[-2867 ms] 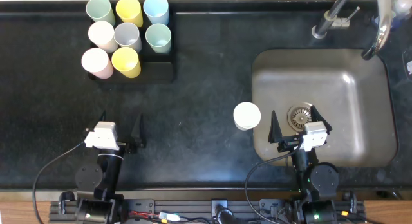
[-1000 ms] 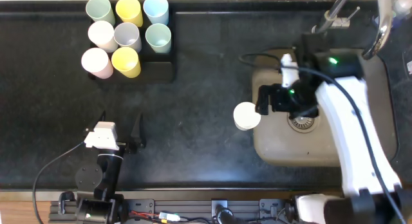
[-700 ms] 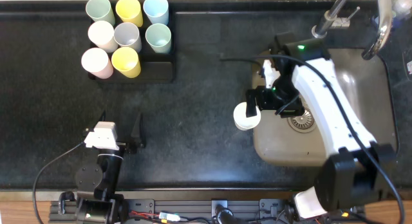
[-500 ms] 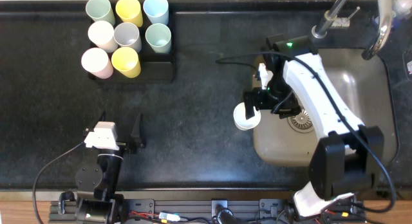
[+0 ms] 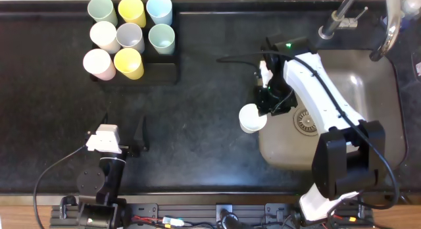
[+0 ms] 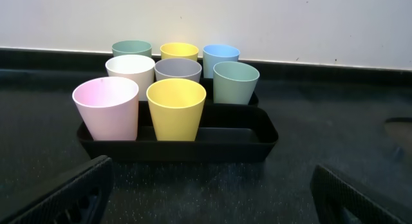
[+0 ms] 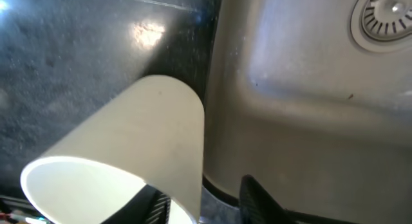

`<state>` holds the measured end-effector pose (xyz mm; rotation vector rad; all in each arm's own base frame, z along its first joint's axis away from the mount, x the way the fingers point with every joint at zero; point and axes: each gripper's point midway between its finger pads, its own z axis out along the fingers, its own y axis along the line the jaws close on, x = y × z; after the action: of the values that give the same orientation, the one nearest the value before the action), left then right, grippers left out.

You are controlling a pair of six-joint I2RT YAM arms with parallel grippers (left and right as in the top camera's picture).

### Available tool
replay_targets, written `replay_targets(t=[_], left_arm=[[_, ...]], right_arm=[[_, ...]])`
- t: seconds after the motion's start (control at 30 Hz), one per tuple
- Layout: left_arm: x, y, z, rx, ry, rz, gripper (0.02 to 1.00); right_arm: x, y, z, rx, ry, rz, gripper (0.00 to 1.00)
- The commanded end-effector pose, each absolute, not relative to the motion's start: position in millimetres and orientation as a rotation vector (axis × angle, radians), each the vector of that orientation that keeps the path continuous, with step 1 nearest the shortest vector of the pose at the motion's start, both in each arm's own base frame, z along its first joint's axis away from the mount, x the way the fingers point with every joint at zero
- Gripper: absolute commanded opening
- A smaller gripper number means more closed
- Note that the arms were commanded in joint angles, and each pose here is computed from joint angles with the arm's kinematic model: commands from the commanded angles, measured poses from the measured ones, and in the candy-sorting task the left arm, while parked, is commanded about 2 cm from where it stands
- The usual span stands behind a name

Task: Store Cups

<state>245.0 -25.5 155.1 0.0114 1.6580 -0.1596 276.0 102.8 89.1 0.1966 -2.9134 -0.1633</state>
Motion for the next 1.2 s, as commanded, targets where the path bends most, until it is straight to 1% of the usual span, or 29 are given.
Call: replay_targets(t=[0.03, 0.07, 0.13, 0.27, 0.33, 0.53, 0.63, 0.77, 0.87, 1.03, 1.1, 1.2], left_arm=[[244.3, -27.2, 156.0, 0.034, 1.652, -0.149, 0.998], [244.3, -27.2, 156.0, 0.035, 1.652, -0.148, 1.000], [244.3, -27.2, 156.0, 0.034, 1.652, -0.149, 1.000], [244.3, -27.2, 156.0, 0.035, 1.652, -0.148, 1.000], [244.3, -27.2, 156.0, 0.034, 1.652, -0.149, 1.000], [244.3, -27.2, 156.0, 0.034, 1.652, -0.149, 1.000], [244.3, -27.2, 156.0, 0.034, 1.652, -0.149, 1.000], [244.3, -27.2, 156.0, 0.034, 1.652, -0.149, 1.000], [244.3, -27.2, 156.0, 0.034, 1.652, -0.149, 1.000], [244.3, -27.2, 156.0, 0.034, 1.652, -0.149, 1.000], [244.3, -27.2, 156.0, 0.034, 1.652, -0.149, 1.000], [244.3, -27.2, 156.0, 0.034, 1.652, -0.149, 1.000]], right_arm=[[272.4, 110.6, 84.6, 0.241, -2.905, -0.164, 0.292], [273.3, 110.7, 84.4, 0.241, -2.908, -0.165, 0.257], [275.1, 111.4, 84.1, 0.242, -2.916, -0.169, 0.218], [276.5, 112.6, 83.9, 0.244, -2.921, -0.177, 0.088], [276.7, 112.6, 83.8, 0.244, -2.922, -0.177, 0.047], [279.5, 119.0, 86.0, 0.274, -2.945, -0.196, 0.045], [284.4, 127.7, 98.2, 0.321, -3.006, -0.221, 0.045], [288.6, 140.1, 132.6, 0.391, -3.109, -0.271, 0.042], [299.9, 155.5, 173.3, 0.456, -3.220, -0.368, 0.045], [338.4, 190.1, 251.6, 0.523, -3.437, -0.545, 0.042], [350.7, 209.2, 277.3, 0.599, -3.492, -0.613, 0.042], [359.9, 239.8, 303.0, 0.711, -3.520, -0.692, 0.042]])
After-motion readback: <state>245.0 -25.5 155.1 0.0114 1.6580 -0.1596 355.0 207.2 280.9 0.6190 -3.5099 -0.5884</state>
